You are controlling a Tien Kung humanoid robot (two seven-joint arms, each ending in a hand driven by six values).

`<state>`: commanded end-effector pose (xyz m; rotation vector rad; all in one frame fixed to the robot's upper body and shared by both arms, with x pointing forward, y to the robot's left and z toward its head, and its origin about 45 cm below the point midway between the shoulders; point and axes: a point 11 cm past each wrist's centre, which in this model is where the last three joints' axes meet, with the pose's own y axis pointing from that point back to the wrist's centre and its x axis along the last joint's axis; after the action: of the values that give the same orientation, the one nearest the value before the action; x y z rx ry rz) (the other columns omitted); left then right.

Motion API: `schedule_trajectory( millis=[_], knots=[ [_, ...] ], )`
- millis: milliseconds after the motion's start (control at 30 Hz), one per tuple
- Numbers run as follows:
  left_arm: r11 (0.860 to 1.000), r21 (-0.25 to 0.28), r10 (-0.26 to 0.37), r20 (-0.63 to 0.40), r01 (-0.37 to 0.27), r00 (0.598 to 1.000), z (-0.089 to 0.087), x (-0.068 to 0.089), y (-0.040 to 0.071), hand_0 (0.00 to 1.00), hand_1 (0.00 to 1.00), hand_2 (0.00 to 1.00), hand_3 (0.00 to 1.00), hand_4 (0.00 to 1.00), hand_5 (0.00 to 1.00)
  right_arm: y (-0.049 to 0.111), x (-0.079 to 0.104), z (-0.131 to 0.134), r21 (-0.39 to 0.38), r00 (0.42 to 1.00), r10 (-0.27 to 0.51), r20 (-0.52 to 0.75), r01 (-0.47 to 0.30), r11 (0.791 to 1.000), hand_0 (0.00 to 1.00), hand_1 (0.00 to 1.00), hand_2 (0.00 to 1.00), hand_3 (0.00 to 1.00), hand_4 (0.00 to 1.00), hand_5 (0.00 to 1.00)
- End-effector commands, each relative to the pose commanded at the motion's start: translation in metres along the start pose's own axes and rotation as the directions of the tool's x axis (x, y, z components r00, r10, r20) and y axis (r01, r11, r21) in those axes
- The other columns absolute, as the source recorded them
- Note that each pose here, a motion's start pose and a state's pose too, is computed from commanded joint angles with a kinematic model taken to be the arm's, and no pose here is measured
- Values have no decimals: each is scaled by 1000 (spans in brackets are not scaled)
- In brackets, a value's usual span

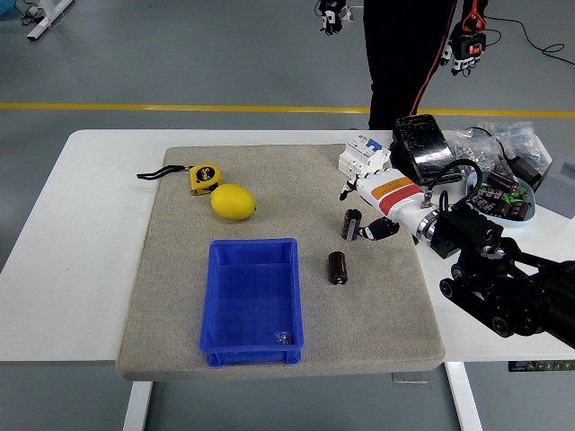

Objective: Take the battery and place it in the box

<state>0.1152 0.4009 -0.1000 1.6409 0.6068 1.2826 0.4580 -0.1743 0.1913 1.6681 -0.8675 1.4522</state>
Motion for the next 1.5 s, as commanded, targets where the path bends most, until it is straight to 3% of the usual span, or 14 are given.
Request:
schedule_trajectory(
  millis=[833, 867, 1233, 1267, 1500],
  knots=[
    [1000, -9, 5, 12, -5, 1000, 5, 2, 1, 566, 574, 628, 581, 630, 595, -6, -19, 5, -56, 998, -54, 30, 55, 997, 637, 627, 687, 720, 938, 134],
    [1000, -9, 5, 12, -5, 1000, 5, 2, 1, 569, 577, 628, 581, 631, 596, -6, -20, 6, -60, 998, -57, 29, 58, 996, 582, 587, 672, 695, 932, 135],
    [1000, -13, 3, 22, -2, 1000, 7, 1, 1, 573, 581, 628, 581, 629, 593, -4, -23, 9, -73, 998, -54, 30, 56, 996, 546, 546, 632, 666, 898, 129],
    [1000, -13, 3, 22, -2, 1000, 7, 1, 1, 572, 584, 631, 581, 629, 592, -4, -23, 9, -76, 998, -52, 32, 54, 996, 496, 502, 575, 578, 818, 139],
    [1000, -19, 3, 21, -3, 1000, 10, 2, 1, 573, 584, 631, 581, 629, 592, -3, -24, 10, -86, 998, -46, 40, 49, 995, 470, 482, 549, 553, 787, 133]
  ],
)
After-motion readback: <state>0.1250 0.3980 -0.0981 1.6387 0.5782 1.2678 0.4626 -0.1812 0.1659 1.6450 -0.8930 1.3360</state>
